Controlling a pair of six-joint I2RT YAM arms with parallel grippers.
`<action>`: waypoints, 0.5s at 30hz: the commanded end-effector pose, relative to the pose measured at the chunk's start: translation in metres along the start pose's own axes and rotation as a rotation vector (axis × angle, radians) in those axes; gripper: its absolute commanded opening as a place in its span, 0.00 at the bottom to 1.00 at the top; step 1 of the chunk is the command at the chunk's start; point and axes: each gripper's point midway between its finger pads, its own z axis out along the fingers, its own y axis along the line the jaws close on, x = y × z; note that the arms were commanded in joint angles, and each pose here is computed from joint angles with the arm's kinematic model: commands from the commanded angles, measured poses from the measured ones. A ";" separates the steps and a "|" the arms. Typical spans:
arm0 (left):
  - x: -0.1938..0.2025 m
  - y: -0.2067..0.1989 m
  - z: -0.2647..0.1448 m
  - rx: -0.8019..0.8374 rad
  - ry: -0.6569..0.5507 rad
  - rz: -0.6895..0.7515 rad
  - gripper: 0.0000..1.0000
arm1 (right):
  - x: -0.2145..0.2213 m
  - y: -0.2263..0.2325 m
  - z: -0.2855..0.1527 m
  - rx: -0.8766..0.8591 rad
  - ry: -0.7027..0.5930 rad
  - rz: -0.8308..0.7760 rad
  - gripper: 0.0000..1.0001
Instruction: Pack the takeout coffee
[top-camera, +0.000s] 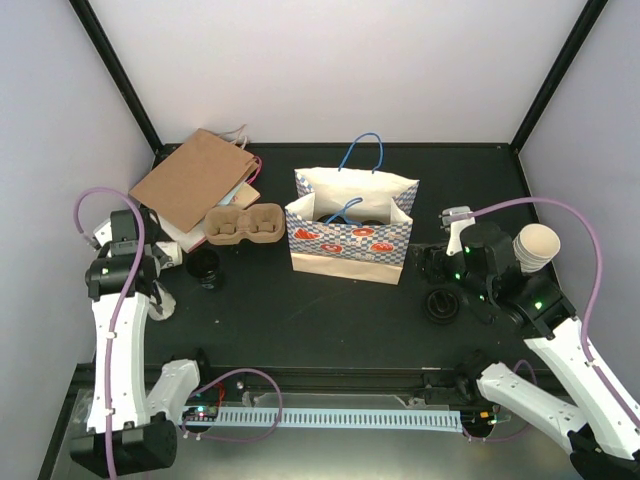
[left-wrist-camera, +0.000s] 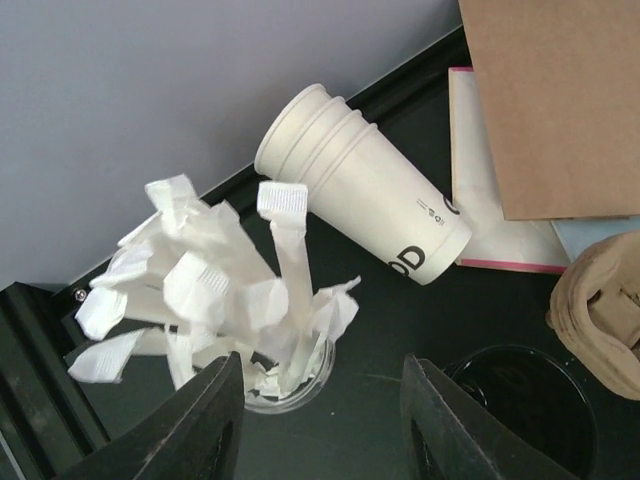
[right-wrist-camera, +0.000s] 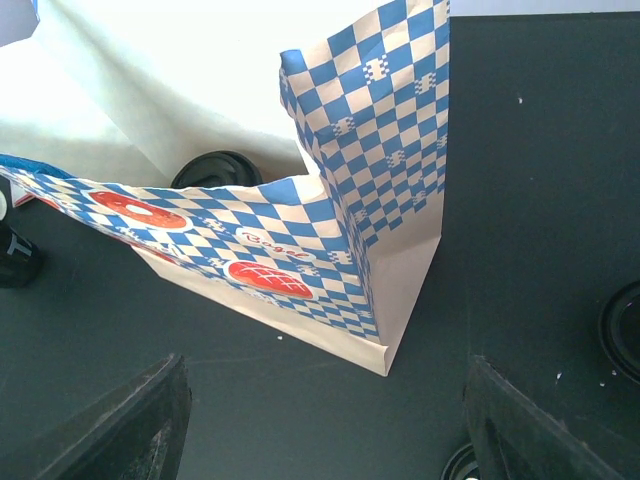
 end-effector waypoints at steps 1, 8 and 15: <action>-0.013 -0.008 0.006 0.020 -0.028 -0.006 0.45 | -0.006 0.002 -0.003 -0.012 -0.029 0.010 0.77; -0.018 -0.006 0.017 -0.015 -0.032 -0.020 0.42 | -0.006 0.004 -0.002 -0.023 -0.025 0.010 0.76; -0.019 -0.008 0.028 -0.030 -0.028 -0.030 0.40 | -0.006 0.005 -0.003 -0.026 -0.025 0.006 0.77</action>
